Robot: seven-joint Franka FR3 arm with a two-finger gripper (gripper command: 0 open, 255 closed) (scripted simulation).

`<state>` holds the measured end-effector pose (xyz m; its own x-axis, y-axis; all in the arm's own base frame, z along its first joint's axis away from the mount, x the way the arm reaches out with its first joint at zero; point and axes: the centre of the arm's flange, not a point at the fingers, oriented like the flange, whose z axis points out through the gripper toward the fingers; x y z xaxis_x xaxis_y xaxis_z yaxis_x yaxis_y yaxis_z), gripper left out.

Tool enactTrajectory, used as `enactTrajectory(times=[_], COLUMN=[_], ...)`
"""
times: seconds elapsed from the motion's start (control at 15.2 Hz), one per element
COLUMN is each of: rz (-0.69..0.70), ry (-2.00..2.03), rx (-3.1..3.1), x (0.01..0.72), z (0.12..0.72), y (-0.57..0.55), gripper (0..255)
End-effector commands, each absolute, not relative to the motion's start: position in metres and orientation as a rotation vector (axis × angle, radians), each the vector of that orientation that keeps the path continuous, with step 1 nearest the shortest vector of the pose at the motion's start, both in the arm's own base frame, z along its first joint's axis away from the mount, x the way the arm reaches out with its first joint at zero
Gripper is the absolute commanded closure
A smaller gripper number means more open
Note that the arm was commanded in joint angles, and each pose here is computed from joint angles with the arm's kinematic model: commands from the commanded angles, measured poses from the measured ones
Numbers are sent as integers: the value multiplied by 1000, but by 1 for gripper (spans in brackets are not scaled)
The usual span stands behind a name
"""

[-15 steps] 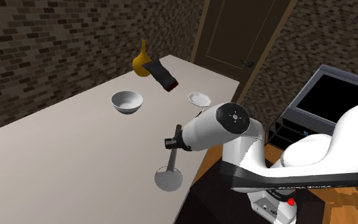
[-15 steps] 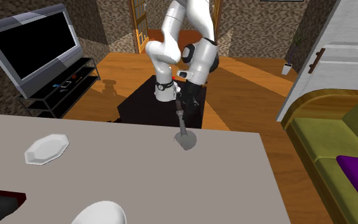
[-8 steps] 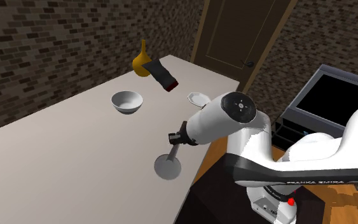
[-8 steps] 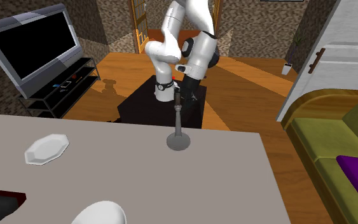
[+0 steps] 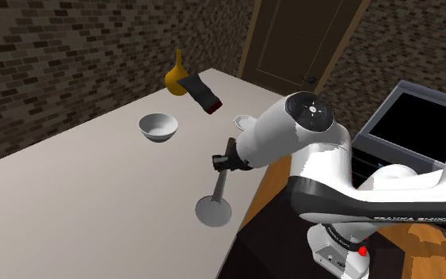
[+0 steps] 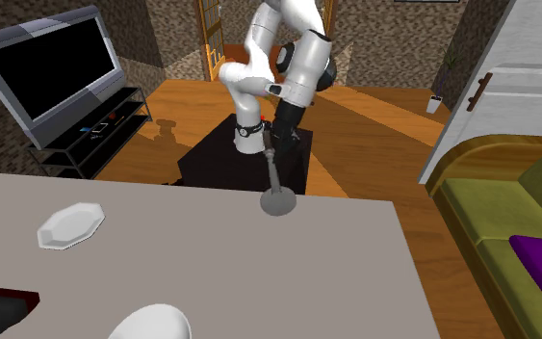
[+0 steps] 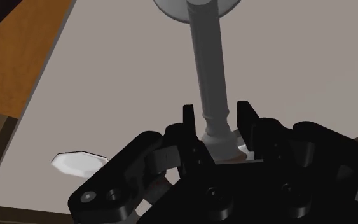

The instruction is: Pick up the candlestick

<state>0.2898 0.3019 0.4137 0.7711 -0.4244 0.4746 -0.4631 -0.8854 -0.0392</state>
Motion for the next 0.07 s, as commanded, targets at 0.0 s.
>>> enactTrajectory(times=[0.0], rz=[743], ry=[-723], rx=[2881], x=[290], z=[417], y=[302], gripper=[255])
